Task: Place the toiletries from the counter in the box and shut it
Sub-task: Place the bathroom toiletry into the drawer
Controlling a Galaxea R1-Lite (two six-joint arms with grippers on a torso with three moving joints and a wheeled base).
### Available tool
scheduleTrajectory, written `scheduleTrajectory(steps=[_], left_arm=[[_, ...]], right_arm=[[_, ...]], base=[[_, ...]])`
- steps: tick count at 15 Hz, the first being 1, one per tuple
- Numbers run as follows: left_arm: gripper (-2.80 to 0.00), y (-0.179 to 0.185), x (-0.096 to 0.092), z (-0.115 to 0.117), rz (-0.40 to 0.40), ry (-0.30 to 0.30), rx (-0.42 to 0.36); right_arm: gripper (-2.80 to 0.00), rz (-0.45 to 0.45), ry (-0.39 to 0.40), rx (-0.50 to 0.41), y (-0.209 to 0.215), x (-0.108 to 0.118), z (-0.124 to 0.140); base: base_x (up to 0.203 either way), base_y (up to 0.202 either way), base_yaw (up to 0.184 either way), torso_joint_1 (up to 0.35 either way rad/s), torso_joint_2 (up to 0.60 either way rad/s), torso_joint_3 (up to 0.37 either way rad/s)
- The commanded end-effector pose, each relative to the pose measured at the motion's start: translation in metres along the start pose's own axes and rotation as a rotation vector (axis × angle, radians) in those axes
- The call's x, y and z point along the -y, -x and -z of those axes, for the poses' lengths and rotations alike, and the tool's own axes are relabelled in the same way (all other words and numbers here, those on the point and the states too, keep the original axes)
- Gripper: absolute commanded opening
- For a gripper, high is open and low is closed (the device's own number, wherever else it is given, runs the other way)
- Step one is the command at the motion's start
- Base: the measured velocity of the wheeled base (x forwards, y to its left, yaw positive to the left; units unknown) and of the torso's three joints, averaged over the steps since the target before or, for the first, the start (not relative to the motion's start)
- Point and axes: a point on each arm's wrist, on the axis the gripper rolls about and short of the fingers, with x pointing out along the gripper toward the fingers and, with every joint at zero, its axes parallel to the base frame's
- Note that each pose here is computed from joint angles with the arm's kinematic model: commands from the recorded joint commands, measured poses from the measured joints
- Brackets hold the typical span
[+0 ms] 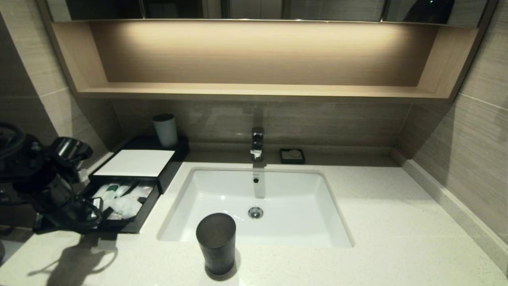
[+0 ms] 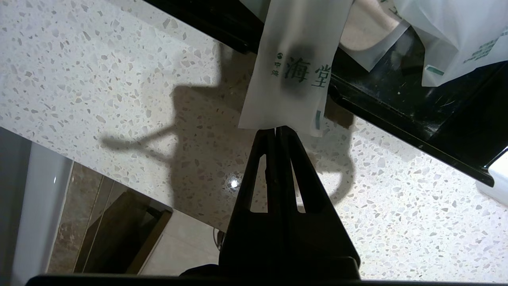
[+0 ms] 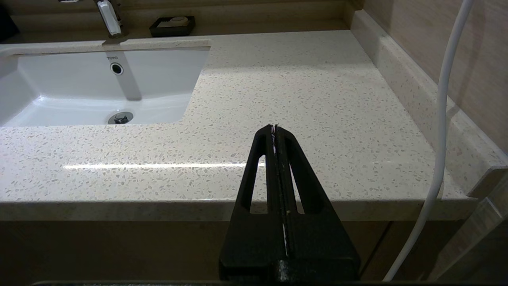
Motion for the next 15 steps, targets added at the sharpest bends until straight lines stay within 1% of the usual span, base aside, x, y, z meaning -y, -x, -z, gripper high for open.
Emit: scheduleTrajectory(steps=[1,7,15], left_arm=[[-2.8,-0.003,0.001,-0.002,-0.003,0.001,-0.006],[-2.8,-0.001,-0.001,-0.012,-0.001,0.013,0.015],[-2.8,-0.006,0.001,-0.018,-0.001,0.017,0.018]], right_arm=[[-2.8,0.0,0.0,-0.002,0.0,0.0,0.0],[-2.8,0.0,0.0,-0.002,0.0,0.0,0.0],[-2.8,0.0,0.0,-0.002,0.0,0.0,0.0]], base=[[0.0,0.0,0.0,0.0,0.0,0.0],[0.0,0.0,0.0,0.0,0.0,0.0],[0.0,0.0,0.0,0.0,0.0,0.0]])
